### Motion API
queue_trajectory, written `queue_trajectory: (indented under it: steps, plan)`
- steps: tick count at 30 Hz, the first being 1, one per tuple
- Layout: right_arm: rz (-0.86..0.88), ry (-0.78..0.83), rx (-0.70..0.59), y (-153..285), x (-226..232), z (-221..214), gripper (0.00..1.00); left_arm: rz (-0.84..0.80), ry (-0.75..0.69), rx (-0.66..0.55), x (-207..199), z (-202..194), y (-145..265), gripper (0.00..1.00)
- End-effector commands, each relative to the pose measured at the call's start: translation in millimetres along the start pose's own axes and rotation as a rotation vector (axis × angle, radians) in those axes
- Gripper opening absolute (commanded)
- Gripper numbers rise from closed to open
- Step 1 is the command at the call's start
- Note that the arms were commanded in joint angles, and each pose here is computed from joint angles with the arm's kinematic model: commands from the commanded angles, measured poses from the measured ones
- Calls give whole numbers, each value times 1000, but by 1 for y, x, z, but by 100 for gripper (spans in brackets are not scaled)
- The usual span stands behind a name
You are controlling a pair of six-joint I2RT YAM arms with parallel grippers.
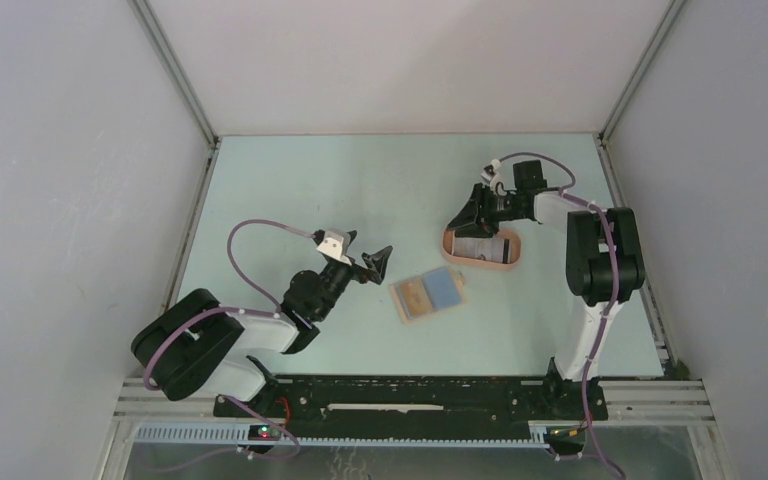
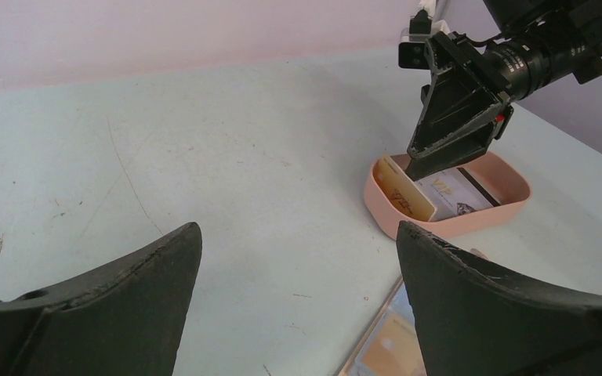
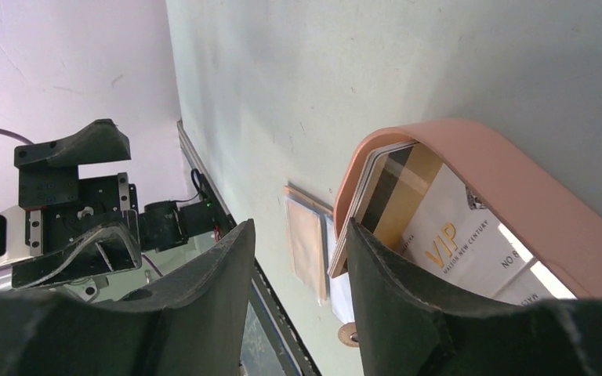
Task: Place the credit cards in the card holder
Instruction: Pick up the credit card from the storage box.
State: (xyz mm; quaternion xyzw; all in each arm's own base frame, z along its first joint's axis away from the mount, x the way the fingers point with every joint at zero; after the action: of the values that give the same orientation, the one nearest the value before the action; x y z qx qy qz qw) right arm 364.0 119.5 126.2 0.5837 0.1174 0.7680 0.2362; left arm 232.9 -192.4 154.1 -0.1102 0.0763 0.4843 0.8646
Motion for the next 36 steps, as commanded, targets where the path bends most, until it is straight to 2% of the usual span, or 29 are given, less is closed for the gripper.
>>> queue_trajectory:
  steps: [1, 6, 14, 24, 36]
  plan:
    - [-22, -8, 10, -1, -6, 2, 56, -24, 2, -43, -4, 7, -2, 99]
    - [-42, -13, 19, -5, -9, 0, 55, -27, 2, -43, -4, 7, -2, 99]
    - [-201, 58, 8, -2, -12, 2, 53, -29, 2, -45, -4, 7, -2, 99]
    - [-118, 97, 32, -8, 9, 1, 60, -31, 3, -45, -4, 7, -2, 99]
    - [-155, 150, 38, -13, 22, 2, 66, -30, 1, -44, -4, 7, -2, 99]
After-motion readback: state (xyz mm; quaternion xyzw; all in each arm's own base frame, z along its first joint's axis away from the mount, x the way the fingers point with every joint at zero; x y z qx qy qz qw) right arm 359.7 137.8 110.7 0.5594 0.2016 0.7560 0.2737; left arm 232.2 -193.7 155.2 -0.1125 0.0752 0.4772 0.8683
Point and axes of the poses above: each gripper's point midway between its finger pads, its own y axis back along the fingers, its own x axis along the line the jaws close on, z = x × y, the point moved 8 cm from there along y, back along the fingers, and after that the axes turned 5 degrees about y, right-handed, at the moved point
